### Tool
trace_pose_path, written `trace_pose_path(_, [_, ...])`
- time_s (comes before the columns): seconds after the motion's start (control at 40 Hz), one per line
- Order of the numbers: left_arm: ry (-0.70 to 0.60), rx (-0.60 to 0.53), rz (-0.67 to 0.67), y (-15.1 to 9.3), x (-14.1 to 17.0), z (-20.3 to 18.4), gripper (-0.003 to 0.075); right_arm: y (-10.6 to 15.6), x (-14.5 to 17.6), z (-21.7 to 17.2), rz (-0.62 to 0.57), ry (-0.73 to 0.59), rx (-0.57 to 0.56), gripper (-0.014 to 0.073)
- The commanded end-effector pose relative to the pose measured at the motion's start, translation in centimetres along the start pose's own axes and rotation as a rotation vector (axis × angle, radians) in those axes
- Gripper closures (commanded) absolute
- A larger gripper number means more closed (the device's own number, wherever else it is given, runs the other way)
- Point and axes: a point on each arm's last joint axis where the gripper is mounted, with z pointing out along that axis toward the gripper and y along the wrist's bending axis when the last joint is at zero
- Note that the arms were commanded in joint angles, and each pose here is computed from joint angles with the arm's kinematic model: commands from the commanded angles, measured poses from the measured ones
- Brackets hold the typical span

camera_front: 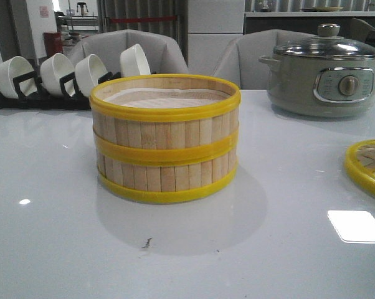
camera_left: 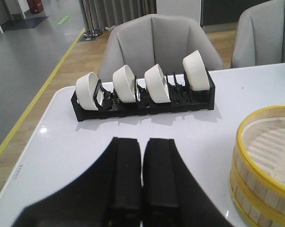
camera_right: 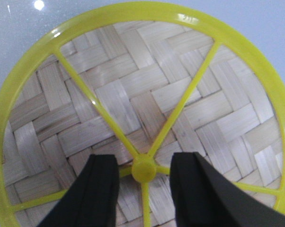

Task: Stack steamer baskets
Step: 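Lower the right gripper and grasp the hub of the woven lid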

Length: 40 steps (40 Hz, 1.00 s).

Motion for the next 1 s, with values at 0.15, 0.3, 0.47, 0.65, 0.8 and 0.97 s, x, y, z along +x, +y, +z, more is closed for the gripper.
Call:
trace_pose_path(0.15, [-0.112,0.02,-0.003,-0.1,-1.67,-0.37,0.0634,0.03,-1.73,-1.94,0.004,-0.124,-0.012,0.0223])
trace_pose_path(0.3, [-0.112,0.02,-0.003,-0.1,-1.67,-0.37,0.0634,0.03,-1.61,-1.69,0.005,-0.11,-0.011,0.0223])
trace_pose_path(0.47, [-0.112,0.02,-0.003,-0.1,-1.67,-0.37,0.0634,0.03,-1.6,-1.58,0.005,-0.108,-0.011,0.0223])
trace_pose_path(0.65, [-0.112,0.02,-0.003,-0.1,-1.67,-0.37,0.0634,0.03,-1.63,-1.59,0.005,-0.111,-0.011,0.0223])
trace_pose_path(0.8, [-0.112,0.02,-0.003,-0.1,-1.67,-0.37,0.0634,0.03,-1.65,-1.58,0.005,-0.114,-0.012,0.0223])
trace_pose_path(0.97, [-0.112,0.02,-0.003,-0.1,-1.67,-0.37,0.0634,0.04,-1.68,-1.58,0.005,-0.117,-0.012,0.0223])
